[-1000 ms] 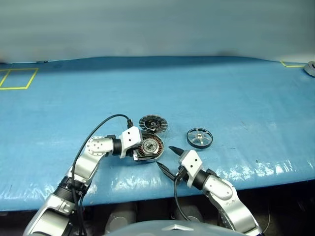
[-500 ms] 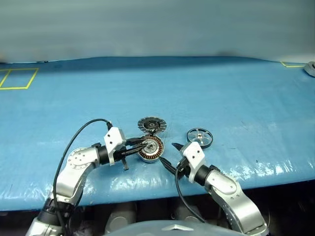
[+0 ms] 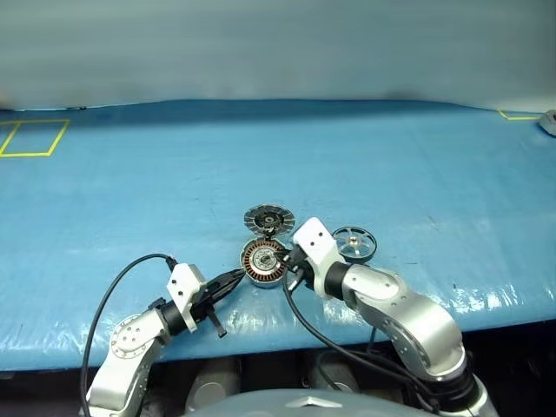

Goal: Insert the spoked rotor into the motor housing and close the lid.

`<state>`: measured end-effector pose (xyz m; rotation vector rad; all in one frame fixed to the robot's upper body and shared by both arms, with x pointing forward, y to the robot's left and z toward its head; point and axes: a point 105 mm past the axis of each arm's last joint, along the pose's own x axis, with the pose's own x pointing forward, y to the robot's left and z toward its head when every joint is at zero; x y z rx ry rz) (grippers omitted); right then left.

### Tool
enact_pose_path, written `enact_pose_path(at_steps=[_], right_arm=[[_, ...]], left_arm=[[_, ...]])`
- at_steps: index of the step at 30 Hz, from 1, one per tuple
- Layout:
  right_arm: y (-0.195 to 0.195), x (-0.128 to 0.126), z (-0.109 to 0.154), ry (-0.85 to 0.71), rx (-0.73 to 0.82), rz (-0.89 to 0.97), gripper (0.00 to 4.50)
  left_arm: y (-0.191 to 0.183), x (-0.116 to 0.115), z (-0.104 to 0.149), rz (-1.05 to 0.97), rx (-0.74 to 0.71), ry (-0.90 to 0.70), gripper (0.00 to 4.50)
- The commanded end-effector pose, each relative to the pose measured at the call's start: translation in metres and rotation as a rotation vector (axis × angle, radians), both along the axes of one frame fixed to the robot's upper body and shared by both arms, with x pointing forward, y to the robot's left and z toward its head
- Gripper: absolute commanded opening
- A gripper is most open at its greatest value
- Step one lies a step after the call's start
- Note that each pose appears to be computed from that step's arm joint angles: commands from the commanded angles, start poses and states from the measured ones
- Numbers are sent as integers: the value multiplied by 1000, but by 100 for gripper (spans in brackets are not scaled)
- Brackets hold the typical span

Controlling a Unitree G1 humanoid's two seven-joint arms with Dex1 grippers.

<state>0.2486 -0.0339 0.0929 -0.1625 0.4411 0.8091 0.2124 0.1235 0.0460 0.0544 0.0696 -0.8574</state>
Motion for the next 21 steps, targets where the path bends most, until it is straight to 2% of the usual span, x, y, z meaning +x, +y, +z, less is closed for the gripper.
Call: enact_pose_path(at_steps=[1, 10, 21], right_arm=[[5, 6, 5, 17, -4, -29, 1], [24, 9, 2, 27, -40, 24, 1], [26, 1, -8, 66, -48, 46, 1]], left_arm=[[0, -2, 7, 15, -4, -56, 0], [-2, 0, 5, 82, -2, -197, 0], [-6, -2, -4, 78, -17, -131, 0]])
